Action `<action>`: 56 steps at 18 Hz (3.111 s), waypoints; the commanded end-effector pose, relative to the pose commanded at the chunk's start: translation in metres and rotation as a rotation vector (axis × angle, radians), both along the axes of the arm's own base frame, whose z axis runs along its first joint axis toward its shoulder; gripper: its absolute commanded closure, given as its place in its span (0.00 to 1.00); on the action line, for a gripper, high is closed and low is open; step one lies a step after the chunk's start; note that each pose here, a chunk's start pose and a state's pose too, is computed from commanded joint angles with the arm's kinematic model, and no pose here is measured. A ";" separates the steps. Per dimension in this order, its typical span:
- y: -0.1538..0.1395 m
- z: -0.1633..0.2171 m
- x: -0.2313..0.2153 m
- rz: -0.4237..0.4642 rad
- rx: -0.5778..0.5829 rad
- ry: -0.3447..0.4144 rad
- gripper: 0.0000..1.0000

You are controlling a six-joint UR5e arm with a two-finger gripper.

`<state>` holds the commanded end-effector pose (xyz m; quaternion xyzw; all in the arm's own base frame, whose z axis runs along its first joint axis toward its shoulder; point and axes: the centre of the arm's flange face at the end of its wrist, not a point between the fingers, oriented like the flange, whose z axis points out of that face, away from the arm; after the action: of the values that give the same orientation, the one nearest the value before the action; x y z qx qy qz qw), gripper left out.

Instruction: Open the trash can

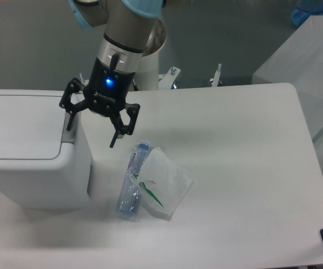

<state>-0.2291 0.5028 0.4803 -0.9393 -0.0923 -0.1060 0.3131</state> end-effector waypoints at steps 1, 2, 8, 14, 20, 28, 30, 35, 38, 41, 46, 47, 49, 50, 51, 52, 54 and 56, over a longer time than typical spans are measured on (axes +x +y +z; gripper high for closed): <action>0.000 -0.002 0.000 0.001 -0.003 -0.001 0.00; -0.001 -0.003 0.000 -0.001 -0.005 -0.002 0.00; -0.002 -0.010 0.001 -0.002 -0.016 -0.009 0.00; -0.002 -0.015 0.002 -0.003 -0.022 -0.012 0.00; -0.003 -0.018 0.002 -0.003 -0.024 -0.015 0.00; -0.002 -0.018 0.001 -0.003 -0.025 -0.016 0.00; -0.001 -0.020 0.001 -0.003 -0.027 -0.018 0.00; -0.002 -0.017 0.000 -0.002 -0.024 -0.015 0.00; -0.001 -0.009 0.000 -0.001 -0.012 -0.006 0.00; 0.000 0.003 -0.002 0.004 0.004 0.003 0.00; -0.010 0.005 -0.034 0.052 0.011 0.020 0.00; -0.011 -0.001 -0.048 0.072 0.007 0.017 0.00; -0.022 -0.008 -0.083 0.125 0.001 0.016 0.00; -0.029 -0.014 -0.104 0.156 -0.004 0.012 0.00; -0.034 -0.018 -0.124 0.177 -0.007 0.015 0.00; -0.034 -0.025 -0.142 0.179 -0.011 0.021 0.00; -0.038 -0.044 -0.181 0.191 -0.032 0.027 0.00; -0.048 -0.062 -0.213 0.234 -0.111 0.072 0.00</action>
<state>-0.4423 0.4546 0.4185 -0.9411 -0.1956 -0.0300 0.2741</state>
